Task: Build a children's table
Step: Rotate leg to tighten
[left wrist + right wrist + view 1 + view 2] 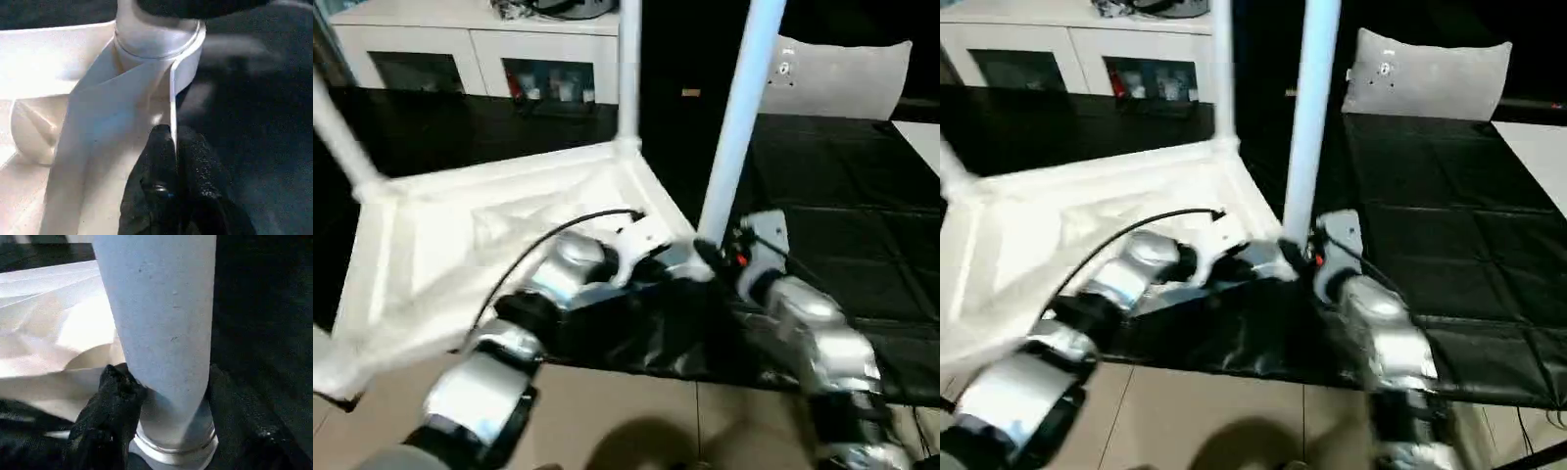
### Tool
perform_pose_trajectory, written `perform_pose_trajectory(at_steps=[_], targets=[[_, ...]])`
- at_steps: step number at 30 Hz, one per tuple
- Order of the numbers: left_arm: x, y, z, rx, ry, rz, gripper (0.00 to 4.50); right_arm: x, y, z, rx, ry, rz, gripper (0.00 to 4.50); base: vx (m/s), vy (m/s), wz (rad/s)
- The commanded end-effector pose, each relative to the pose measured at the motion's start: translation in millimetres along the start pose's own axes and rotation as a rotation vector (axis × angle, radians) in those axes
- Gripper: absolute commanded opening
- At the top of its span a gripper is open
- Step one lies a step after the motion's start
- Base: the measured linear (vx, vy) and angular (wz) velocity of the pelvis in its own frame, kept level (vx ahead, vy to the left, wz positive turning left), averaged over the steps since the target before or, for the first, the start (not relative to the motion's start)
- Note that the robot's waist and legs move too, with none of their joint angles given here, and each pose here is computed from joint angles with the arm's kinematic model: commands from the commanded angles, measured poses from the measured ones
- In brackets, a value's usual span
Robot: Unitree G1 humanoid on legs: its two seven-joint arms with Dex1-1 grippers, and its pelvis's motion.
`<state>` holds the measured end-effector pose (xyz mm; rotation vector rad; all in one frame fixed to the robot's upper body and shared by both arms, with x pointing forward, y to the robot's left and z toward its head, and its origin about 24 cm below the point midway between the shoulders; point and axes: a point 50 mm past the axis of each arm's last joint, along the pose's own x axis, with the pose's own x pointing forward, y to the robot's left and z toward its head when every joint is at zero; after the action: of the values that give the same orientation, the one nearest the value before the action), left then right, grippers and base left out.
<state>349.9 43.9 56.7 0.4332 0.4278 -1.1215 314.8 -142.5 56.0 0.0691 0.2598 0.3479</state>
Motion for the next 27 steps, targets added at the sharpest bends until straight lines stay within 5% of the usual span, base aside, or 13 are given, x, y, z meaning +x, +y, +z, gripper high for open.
perform_pose_trajectory(at_steps=[1, 10, 16, 27], targets=[[9, -7.7, 25.4, 0.06, -0.068, -0.032, 0.0, 7.7, 21.8, 4.5, -0.017, -0.026, 0.085, 2.6, 0.0, 0.0, 0.0], [-10, 3.6, 9.5, 0.109, -0.046, -0.071, 0.0, -12.6, -9.1, 1.8, -0.032, -0.095, 0.18, 3.45, 0.0, 0.0, 0.0], [-23, 9.2, -0.5, 0.16, -0.016, -0.138, 0.0, -38.6, -29.0, -7.5, -0.131, -0.036, 0.363, 3.97, 0.0, 0.0, 0.0], [-41, 8.0, -9.3, 0.33, 0.018, -0.341, 0.0, -66.2, -44.0, -6.2, -0.177, 0.0, 0.558, 4.48, 0.0, 0.0, 0.0]])
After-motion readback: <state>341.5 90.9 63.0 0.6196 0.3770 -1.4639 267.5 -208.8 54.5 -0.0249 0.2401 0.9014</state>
